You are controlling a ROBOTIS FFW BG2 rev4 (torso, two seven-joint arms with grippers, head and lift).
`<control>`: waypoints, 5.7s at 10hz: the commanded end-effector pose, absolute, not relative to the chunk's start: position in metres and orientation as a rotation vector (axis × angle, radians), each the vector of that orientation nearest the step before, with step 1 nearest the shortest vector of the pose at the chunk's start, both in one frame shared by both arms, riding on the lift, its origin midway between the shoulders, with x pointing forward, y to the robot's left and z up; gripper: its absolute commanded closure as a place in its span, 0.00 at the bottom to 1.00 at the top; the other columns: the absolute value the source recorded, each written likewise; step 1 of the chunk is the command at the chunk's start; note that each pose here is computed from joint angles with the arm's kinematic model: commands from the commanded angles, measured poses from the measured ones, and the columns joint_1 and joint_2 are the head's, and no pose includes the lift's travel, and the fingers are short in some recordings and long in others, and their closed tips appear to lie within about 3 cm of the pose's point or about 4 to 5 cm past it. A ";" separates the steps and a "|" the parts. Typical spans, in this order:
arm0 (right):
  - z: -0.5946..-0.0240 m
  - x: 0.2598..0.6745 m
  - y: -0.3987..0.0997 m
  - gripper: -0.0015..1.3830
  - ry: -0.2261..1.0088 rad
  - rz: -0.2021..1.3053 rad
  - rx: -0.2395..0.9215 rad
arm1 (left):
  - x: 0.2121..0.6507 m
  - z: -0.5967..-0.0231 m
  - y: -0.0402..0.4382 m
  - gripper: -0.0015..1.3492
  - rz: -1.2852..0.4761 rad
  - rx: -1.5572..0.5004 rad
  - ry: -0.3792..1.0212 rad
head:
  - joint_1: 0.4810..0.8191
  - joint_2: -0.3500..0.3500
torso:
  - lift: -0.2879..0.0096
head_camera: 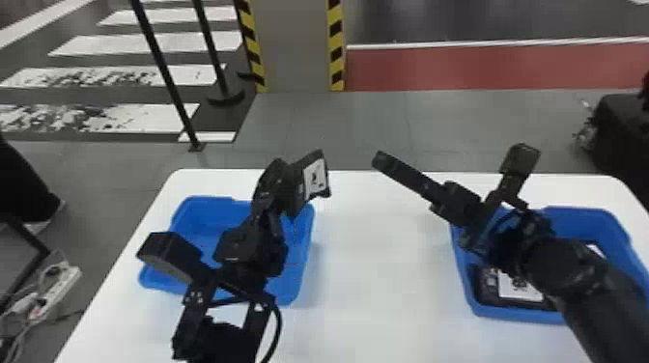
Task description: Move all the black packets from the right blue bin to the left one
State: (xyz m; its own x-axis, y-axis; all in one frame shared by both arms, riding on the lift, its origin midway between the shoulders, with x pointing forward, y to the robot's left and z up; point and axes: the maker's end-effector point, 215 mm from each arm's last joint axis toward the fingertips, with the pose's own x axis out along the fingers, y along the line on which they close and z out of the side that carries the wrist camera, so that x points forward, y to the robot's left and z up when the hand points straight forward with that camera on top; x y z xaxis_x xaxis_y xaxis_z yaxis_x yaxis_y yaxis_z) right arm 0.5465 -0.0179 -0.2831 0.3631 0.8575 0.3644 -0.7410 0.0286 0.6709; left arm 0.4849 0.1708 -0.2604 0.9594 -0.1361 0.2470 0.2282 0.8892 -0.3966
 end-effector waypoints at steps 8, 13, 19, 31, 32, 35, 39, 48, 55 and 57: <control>-0.282 0.524 -0.050 0.13 0.119 1.109 0.587 | 0.496 -0.327 0.270 0.43 0.054 -0.136 -0.110 | 0.63 0.84 | 0.60; -0.322 0.487 -0.176 0.13 0.269 0.628 0.217 | 0.479 -0.291 0.231 0.09 -0.002 -0.247 -0.249 | 0.63 0.68 | 0.60; -0.407 0.471 -0.320 0.13 0.506 0.205 0.092 | 0.467 -0.291 0.223 0.09 -0.012 -0.266 -0.266 | 0.63 0.37 | 0.60; -0.476 0.491 -0.270 0.15 0.680 0.250 0.194 | 0.466 -0.302 0.217 0.09 -0.029 -0.281 -0.231 | 0.63 0.39 | 0.60; -0.484 0.493 -0.269 0.25 0.700 0.250 0.215 | 0.466 -0.302 0.216 0.09 -0.033 -0.279 -0.231 | 0.63 0.41 | 0.60; -0.504 0.479 -0.251 0.46 0.789 0.275 0.262 | 0.466 -0.302 0.216 0.09 -0.035 -0.287 -0.231 | 0.63 0.42 | 0.60; -0.498 0.478 -0.244 0.90 0.791 0.289 0.276 | 0.466 -0.299 0.216 0.09 -0.034 -0.297 -0.241 | 0.63 0.44 | 0.60; -0.340 0.426 -0.224 0.93 0.502 0.415 0.208 | 0.465 -0.289 0.220 0.09 -0.017 -0.399 -0.277 | 0.63 0.50 | 0.60; -0.292 0.520 -0.179 0.93 0.259 0.783 0.534 | 0.467 -0.299 0.211 0.09 -0.021 -0.522 -0.248 | 0.63 0.55 | 0.60; -0.298 0.537 -0.147 0.93 0.254 0.920 0.697 | 0.468 -0.296 0.207 0.09 -0.028 -0.539 -0.252 | 0.63 0.56 | 0.60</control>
